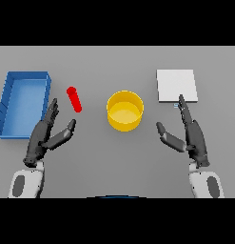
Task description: Pick up the red beaker and tilt it to pour out 1 green nut into yellow bowl. Pick up the yellow bowl and place it on the metallic measuring scale.
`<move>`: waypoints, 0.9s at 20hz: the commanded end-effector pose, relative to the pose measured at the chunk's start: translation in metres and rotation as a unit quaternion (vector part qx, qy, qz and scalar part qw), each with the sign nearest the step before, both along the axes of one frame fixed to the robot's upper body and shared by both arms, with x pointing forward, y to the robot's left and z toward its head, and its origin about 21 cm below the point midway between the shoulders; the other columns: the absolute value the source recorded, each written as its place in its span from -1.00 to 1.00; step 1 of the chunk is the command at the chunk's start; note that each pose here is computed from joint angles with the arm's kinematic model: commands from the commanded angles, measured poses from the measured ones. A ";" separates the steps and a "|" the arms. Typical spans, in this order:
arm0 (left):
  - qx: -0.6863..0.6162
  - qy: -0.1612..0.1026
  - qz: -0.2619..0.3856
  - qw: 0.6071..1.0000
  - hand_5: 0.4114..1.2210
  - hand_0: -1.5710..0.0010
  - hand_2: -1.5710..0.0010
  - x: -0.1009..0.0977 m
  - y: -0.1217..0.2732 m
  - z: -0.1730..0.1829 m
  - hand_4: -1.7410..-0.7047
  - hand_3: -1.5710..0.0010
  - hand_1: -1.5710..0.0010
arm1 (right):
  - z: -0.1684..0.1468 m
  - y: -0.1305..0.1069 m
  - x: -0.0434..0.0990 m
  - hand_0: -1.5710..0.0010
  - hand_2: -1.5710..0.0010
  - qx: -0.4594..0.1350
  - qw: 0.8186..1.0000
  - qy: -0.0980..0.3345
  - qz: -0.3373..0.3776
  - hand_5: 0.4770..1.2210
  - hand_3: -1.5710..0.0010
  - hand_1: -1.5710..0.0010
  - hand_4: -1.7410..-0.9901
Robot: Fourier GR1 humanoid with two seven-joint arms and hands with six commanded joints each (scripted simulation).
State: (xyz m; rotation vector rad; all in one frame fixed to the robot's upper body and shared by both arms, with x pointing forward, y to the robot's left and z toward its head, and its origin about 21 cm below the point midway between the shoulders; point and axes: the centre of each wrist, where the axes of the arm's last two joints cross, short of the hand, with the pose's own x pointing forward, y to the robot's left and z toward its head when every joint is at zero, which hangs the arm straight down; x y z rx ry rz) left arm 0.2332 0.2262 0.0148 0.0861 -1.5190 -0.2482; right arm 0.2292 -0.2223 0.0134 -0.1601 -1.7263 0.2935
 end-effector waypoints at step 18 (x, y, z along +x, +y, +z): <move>0.038 0.011 -0.026 0.999 -0.38 1.00 1.00 0.102 -0.023 -0.023 0.05 1.00 1.00 | 0.000 0.001 0.001 1.00 1.00 0.023 1.000 0.011 0.001 -0.58 1.00 1.00 0.35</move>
